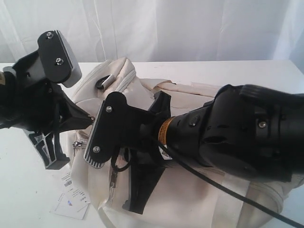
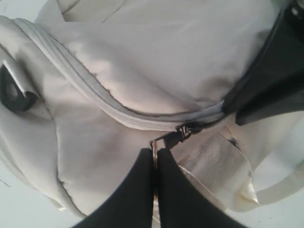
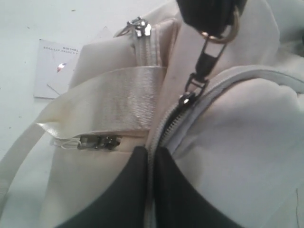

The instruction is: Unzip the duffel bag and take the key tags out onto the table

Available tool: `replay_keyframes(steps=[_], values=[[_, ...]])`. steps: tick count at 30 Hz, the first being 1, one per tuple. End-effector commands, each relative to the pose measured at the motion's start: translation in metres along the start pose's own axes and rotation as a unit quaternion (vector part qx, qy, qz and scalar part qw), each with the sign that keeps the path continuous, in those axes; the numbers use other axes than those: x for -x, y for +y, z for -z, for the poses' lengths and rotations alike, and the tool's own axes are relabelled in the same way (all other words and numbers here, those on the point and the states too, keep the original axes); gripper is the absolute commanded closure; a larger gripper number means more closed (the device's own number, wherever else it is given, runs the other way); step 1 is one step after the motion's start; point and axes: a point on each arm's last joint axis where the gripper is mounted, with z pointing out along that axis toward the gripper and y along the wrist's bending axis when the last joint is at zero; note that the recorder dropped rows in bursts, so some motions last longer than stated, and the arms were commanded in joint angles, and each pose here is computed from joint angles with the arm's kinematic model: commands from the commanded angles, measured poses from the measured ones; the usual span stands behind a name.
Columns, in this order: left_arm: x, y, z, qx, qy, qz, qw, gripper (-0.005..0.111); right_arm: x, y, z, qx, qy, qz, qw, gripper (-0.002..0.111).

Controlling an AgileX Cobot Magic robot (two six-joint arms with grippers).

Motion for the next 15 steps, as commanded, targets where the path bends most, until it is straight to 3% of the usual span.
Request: replay_keyframes(steps=[1,7,10,15], values=[[0.007,0.008,-0.002,0.036,-0.033,0.004,0.999,0.107,-0.01,0.003,0.0,0.013,0.055,-0.018,0.998,0.108],[0.015,0.027,-0.027,0.101,-0.069,-0.001,0.993,0.107,-0.009,0.022,0.007,0.042,0.067,-0.013,0.997,0.108],[0.022,0.044,-0.044,0.104,-0.056,0.01,0.993,0.107,-0.011,0.029,0.016,0.047,0.069,-0.028,0.996,0.108],[0.062,0.081,-0.077,0.119,-0.071,0.002,0.99,0.107,-0.012,0.029,0.026,0.049,0.062,-0.046,0.996,0.108]])
